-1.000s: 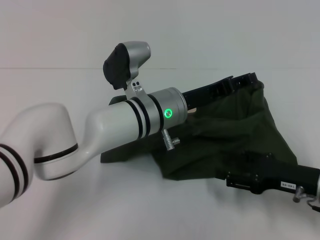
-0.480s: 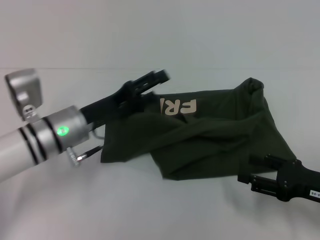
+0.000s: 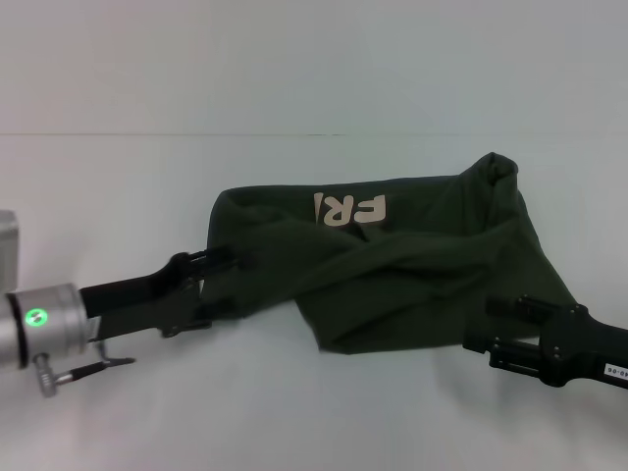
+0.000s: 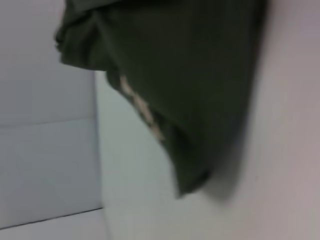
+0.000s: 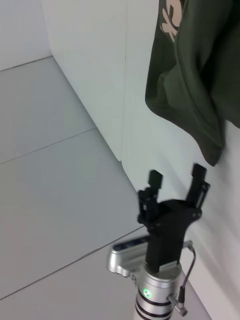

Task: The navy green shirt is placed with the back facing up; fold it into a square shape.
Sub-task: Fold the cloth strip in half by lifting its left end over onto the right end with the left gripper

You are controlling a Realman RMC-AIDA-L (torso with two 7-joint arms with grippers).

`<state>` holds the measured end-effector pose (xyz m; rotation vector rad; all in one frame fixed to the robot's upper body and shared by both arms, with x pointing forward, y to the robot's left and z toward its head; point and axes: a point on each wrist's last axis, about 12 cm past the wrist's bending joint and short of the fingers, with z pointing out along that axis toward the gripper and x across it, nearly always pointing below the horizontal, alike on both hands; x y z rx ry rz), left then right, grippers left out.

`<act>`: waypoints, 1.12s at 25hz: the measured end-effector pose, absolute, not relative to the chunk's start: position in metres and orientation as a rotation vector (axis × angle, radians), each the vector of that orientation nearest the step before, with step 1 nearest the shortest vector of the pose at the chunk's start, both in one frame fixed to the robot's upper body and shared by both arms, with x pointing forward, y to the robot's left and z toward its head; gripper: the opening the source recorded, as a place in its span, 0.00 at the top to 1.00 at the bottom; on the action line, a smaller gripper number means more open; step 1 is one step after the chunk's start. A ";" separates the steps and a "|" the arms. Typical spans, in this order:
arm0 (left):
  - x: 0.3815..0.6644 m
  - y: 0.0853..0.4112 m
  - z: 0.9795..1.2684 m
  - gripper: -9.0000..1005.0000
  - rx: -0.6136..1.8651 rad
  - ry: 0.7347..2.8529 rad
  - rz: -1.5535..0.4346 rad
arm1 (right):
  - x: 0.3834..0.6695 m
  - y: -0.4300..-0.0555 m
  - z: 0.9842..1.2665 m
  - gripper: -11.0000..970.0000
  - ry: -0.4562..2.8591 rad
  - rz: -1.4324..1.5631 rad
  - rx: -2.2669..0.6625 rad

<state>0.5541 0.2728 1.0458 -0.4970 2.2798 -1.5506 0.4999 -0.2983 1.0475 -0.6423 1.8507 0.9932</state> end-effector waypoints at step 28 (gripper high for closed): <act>0.565 0.300 1.042 0.11 -0.641 2.362 -1.292 | 0.500 -0.298 1.047 0.20 1.856 0.993 -0.637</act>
